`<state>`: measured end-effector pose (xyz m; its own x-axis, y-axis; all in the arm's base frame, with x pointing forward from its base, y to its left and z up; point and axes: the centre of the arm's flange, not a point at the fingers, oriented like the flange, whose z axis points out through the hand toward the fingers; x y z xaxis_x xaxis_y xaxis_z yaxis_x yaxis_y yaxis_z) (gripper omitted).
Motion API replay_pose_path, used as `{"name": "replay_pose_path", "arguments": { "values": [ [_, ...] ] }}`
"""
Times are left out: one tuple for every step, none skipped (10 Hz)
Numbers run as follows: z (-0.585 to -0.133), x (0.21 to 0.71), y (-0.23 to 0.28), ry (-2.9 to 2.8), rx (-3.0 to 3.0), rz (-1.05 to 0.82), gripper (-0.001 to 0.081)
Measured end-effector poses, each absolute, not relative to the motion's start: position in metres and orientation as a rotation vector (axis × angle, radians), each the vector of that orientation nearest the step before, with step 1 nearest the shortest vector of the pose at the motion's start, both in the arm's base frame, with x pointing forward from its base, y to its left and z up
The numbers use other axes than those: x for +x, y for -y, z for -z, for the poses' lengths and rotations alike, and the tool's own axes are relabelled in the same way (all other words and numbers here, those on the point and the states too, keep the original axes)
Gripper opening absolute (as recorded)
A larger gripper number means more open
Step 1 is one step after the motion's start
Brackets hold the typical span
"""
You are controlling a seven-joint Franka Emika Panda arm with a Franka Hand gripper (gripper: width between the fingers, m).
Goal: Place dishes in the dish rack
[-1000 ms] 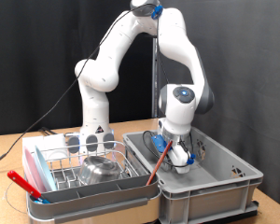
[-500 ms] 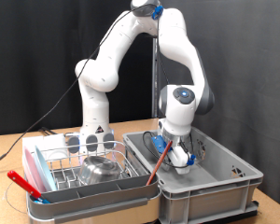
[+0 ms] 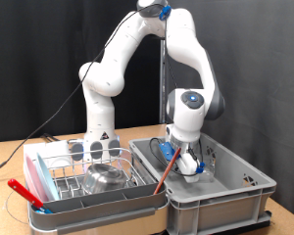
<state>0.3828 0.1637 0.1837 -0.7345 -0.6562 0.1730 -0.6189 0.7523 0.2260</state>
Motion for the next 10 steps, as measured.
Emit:
{"name": "replay_pose_path", "arguments": {
  "values": [
    [-0.1843,0.3833,-0.1633,2.711,1.002,0.225,0.0006],
    [-0.1846,0.3835,-0.1630,2.713,1.001,0.226,0.0006],
    [-0.1849,0.3836,-0.1627,2.713,0.999,0.228,0.0006],
    [-0.1853,0.3840,-0.1621,2.714,0.997,0.229,0.0006],
    [-0.1860,0.3845,-0.1613,2.716,0.995,0.229,0.0006],
    [-0.1865,0.3849,-0.1605,2.718,0.992,0.229,0.0006],
    [-0.1868,0.3851,-0.1599,2.719,0.991,0.229,0.0202],
    [-0.1868,0.3850,-0.1594,2.719,0.990,0.228,0.0202],
    [-0.1869,0.3850,-0.1589,2.720,0.989,0.228,0.0385],
    [-0.1871,0.3851,-0.1585,2.720,0.988,0.228,0.0385]
  ]
}}
